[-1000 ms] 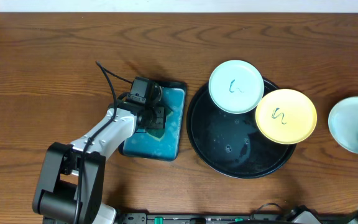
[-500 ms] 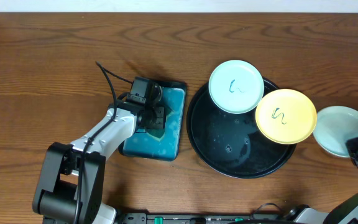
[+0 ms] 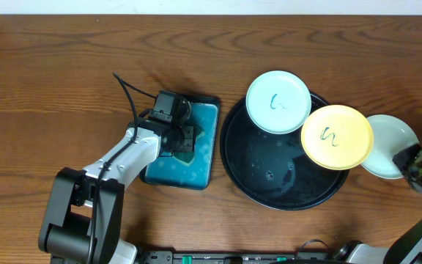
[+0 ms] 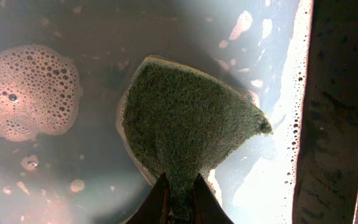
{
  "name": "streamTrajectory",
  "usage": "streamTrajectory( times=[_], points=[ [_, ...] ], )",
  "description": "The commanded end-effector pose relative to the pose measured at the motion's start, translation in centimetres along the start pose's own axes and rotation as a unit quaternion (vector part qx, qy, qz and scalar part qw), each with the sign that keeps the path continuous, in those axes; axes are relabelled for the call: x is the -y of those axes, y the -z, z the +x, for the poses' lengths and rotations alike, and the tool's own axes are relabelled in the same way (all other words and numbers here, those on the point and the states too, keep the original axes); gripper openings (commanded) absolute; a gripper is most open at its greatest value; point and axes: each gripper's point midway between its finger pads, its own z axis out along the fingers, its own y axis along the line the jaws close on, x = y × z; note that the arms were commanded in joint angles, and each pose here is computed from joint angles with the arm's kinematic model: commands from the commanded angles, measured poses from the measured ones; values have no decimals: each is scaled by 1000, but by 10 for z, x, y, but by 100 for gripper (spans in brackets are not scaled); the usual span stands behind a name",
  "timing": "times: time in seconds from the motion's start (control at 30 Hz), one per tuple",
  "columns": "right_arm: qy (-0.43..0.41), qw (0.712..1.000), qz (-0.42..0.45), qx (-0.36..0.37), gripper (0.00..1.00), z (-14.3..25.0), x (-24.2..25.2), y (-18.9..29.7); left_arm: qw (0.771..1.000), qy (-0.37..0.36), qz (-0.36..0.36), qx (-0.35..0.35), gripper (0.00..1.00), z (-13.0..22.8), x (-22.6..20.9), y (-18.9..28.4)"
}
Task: Clean dirty plates on tray and stack at the side
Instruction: 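Set the white plate down and release it with the right gripper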
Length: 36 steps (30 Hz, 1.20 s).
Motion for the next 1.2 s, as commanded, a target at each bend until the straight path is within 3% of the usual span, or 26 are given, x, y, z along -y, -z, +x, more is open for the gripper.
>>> streamTrajectory(
  times=[0.0,0.1,0.23,0.73,0.97,1.17],
  points=[
    [113,977,-182,-1,41,-2,-70,23,1000,2,0,2,7,0,1,3],
    [169,947,-272,-1,39,6,-102,37,1000,2,0,2,7,0,1,3],
    [211,938,-277,-1,37,15,-111,37,1000,2,0,2,7,0,1,3],
    [228,950,-204,-61,29,45,-98,1,1000,2,0,2,7,0,1,3],
    [226,950,-200,-74,4,51,-96,-6,1000,2,0,2,7,0,1,3],
    [215,953,-203,-66,1,45,-98,0,1000,2,0,2,8,0,1,3]
  ],
)
